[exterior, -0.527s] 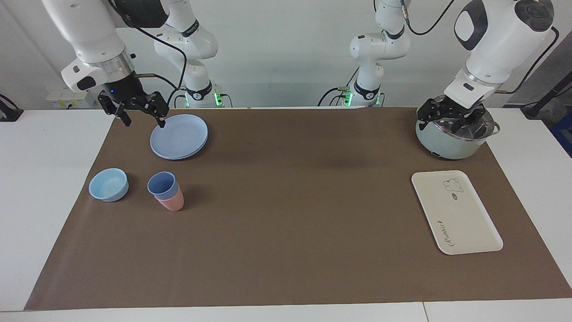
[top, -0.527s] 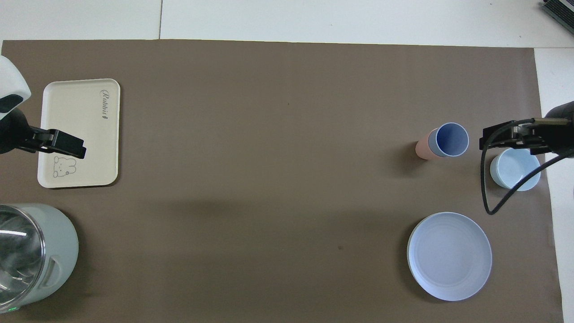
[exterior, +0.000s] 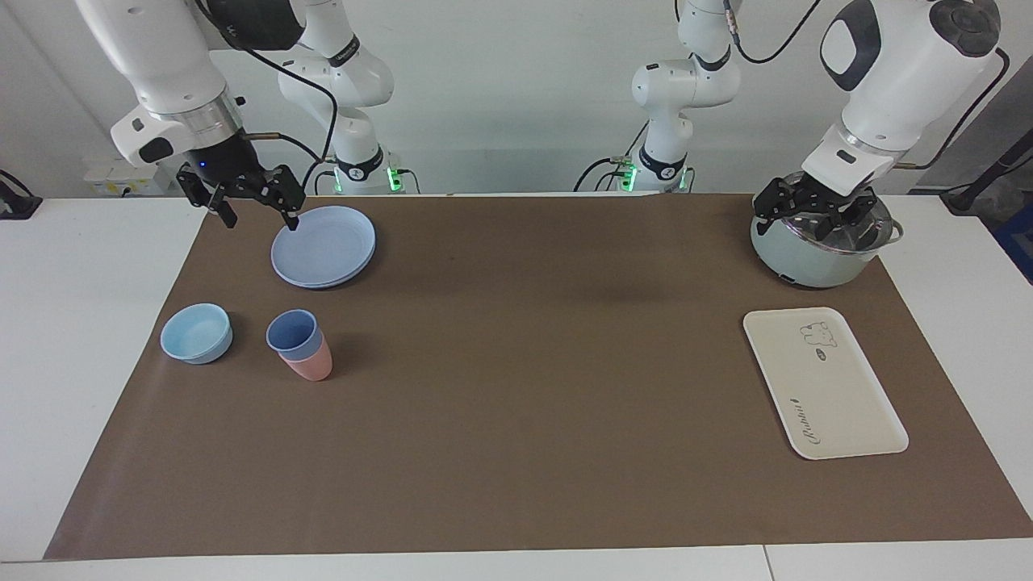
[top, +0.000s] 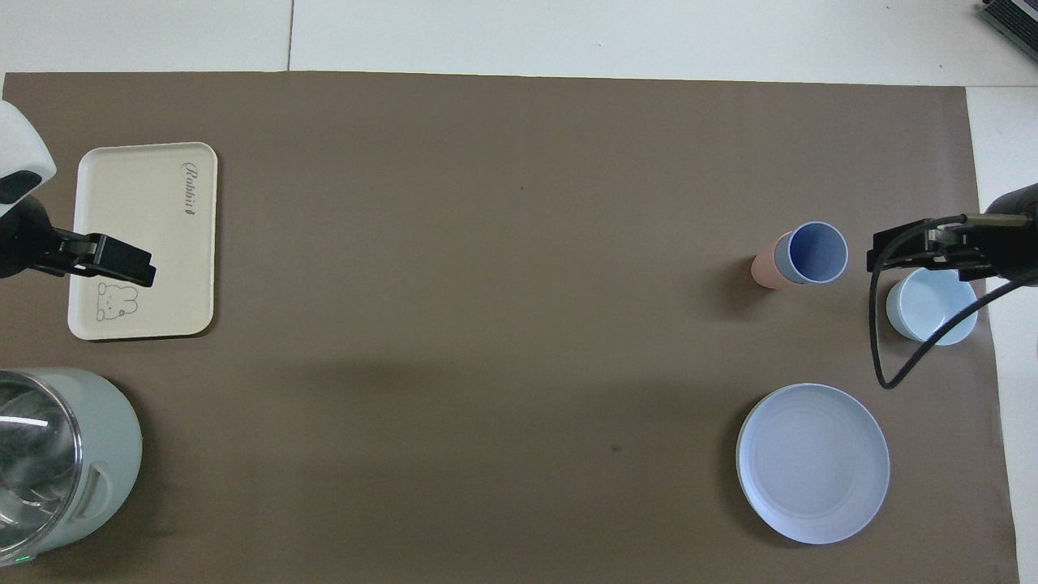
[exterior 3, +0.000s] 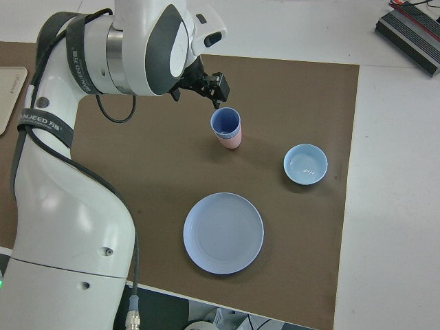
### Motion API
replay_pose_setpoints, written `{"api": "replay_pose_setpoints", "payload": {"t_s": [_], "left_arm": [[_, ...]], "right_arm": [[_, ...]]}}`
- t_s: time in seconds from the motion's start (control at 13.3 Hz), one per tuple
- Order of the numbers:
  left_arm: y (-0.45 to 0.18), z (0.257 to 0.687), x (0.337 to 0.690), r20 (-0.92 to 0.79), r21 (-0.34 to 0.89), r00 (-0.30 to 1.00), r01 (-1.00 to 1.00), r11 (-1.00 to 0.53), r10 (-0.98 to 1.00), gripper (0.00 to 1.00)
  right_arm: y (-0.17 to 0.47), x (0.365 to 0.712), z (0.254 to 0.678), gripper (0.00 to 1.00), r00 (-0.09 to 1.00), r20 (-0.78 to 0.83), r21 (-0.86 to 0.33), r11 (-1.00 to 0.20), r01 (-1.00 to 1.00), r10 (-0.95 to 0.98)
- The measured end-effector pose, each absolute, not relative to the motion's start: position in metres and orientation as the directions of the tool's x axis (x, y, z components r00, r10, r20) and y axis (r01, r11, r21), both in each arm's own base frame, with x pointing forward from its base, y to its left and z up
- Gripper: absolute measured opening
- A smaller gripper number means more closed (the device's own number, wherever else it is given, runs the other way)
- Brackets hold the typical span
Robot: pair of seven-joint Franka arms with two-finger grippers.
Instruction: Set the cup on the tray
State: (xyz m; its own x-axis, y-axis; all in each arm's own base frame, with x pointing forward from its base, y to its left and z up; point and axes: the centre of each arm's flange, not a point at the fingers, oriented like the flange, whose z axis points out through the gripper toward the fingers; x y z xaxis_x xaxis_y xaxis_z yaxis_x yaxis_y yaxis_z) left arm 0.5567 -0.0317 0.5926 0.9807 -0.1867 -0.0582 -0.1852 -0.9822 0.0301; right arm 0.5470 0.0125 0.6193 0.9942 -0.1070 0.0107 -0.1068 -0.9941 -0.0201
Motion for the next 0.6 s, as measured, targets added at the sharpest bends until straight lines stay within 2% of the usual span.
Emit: {"api": "replay_pose_setpoints", "payload": {"t_s": [0.23, 0.6], "left_arm": [[-0.032, 0.592, 0.557, -0.059, 0.030, 0.981, -0.185, -0.982, -0.187, 1.00], [-0.032, 0.592, 0.557, -0.059, 0.030, 0.981, -0.185, -0.982, -0.187, 1.00]], "right_arm": [[0.007, 0.548, 0.620, 0.95, 0.988, 0.016, -0.022, -0.988, -0.155, -0.156], [-0.041, 0.561, 0.602, 0.89, 0.886, 0.024, -0.051, -0.886, -0.461, -0.463]]}}
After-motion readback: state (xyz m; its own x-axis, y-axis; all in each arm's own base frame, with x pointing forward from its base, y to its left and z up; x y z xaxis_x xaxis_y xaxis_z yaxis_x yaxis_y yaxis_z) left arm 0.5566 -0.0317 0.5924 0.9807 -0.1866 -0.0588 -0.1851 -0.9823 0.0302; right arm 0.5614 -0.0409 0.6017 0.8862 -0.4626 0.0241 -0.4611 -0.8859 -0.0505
